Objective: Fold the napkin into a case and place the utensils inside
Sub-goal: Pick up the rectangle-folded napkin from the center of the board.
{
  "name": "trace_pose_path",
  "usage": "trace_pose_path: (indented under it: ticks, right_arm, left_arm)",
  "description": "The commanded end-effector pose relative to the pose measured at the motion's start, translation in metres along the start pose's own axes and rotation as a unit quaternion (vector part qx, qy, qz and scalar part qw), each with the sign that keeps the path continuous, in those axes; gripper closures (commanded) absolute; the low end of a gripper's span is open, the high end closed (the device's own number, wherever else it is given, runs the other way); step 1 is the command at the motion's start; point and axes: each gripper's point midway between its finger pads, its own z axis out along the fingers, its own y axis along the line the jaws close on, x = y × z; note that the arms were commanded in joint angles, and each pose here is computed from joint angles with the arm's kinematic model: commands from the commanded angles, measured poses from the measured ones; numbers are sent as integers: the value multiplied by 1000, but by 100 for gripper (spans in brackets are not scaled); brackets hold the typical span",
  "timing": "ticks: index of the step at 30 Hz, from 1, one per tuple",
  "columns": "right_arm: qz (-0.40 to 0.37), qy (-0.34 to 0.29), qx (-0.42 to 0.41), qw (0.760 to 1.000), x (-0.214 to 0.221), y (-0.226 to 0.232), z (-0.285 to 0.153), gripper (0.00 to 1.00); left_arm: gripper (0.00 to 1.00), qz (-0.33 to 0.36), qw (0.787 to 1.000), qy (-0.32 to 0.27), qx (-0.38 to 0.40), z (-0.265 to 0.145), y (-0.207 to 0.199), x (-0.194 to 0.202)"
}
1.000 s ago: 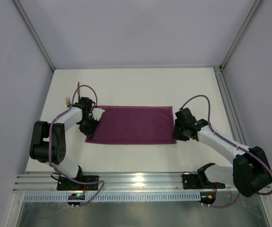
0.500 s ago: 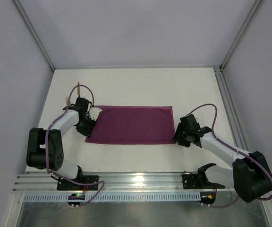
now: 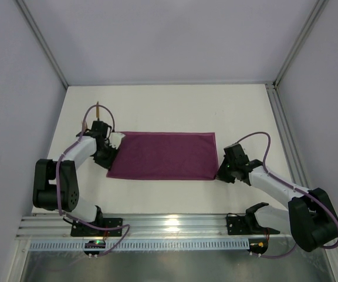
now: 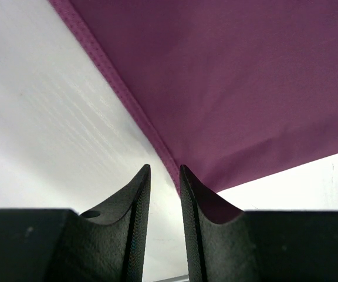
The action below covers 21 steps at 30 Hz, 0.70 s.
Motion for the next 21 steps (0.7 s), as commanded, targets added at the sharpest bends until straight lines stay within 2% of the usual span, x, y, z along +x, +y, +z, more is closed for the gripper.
trace_pose_path:
  ticks: [1,9,12,15,16,17,19,21]
  right_arm:
    - [-7,-24,20,999,-13,-3,-5,95]
    - [-73,-67,90,991,-43,-14,-33,96]
    - [-123,-79,93,985,-60,14,-43,96]
    - [-180,-59,93,977,-53,42,-33,96]
    - [-194,-73,82,975,-62,65,-37,96]
    - [-231,-56,85,968,-51,78,-26,96]
    - [-262,-66,64,961,-55,121,-28,96]
    - [-319,-41,55,945,-33,150,-6,96]
  left_arm:
    - [71,-10,999,-27,26,-4,0,-9]
    - [68,-28,997,-50,57,-12,-5,-29]
    - [68,-34,996,-40,72,-3,-9,-28]
    - [68,-41,995,-24,89,6,-14,-23]
    - [68,-43,995,-20,90,8,-14,-21]
    - [68,-44,995,-18,90,10,-14,-21]
    - [69,-47,995,-9,91,15,-14,-18]
    - [69,-48,995,-7,88,17,-12,-17]
